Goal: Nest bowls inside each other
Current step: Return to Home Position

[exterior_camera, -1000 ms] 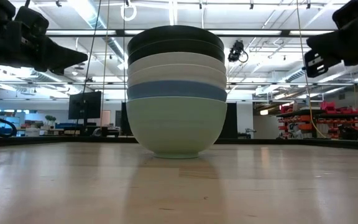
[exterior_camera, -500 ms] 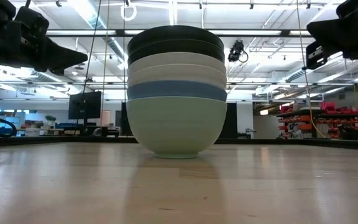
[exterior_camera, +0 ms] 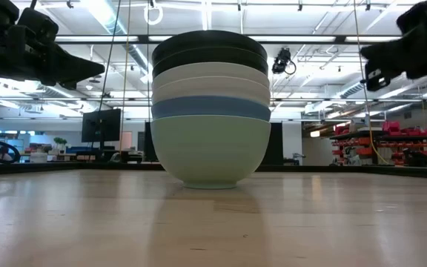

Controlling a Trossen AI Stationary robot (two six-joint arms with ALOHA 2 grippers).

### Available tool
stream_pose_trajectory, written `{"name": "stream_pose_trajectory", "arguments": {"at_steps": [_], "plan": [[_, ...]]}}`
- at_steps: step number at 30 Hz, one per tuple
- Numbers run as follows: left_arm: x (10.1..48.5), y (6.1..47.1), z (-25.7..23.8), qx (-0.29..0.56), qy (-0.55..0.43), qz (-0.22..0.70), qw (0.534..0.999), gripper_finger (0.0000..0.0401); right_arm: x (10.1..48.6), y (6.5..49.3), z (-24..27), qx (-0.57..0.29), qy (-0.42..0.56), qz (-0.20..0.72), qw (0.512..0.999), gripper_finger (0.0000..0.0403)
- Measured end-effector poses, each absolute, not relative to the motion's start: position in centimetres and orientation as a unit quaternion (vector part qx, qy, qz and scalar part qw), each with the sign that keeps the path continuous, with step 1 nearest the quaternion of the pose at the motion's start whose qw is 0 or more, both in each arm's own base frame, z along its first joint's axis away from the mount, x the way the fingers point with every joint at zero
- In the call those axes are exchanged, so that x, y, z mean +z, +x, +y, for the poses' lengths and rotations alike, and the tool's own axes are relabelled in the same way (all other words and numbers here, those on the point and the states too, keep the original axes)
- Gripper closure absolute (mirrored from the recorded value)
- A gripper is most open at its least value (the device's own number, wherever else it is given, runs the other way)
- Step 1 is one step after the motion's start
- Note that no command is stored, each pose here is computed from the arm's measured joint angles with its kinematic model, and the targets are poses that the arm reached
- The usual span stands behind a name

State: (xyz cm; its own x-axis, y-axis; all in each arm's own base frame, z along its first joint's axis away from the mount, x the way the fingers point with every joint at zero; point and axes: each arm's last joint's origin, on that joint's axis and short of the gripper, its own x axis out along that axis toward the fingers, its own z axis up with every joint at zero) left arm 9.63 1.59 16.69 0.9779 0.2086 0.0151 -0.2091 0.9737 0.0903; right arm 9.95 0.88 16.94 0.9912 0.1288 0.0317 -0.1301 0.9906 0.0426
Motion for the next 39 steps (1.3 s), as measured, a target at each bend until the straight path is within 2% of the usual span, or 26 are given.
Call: {"name": "stream_pose_trajectory", "arguments": {"at_steps": [5, 20, 31, 39], "plan": [[16.69, 9.63, 1.59, 0.105, 0.046, -0.002, 0.993, 0.0374, 16.5, 9.97, 0.62, 0.02, 0.017, 0.007, 1.0, 0.0385], [16.92, 9.62, 1.61, 0.108, 0.046, -0.016, 0.993, 0.0365, 16.44, 10.0, 0.7, 0.033, -0.031, 0.009, 0.999, 0.0385], [17.11, 9.61, 1.6, 0.108, 0.047, -0.025, 0.993, 0.0378, 16.26, 10.14, 0.72, 0.034, -0.024, 0.021, 0.999, 0.0385], [17.13, 9.61, 1.59, 0.107, 0.047, -0.026, 0.993, 0.0367, 16.26, 10.14, 0.72, 0.034, -0.023, 0.021, 0.999, 0.0385]]}}
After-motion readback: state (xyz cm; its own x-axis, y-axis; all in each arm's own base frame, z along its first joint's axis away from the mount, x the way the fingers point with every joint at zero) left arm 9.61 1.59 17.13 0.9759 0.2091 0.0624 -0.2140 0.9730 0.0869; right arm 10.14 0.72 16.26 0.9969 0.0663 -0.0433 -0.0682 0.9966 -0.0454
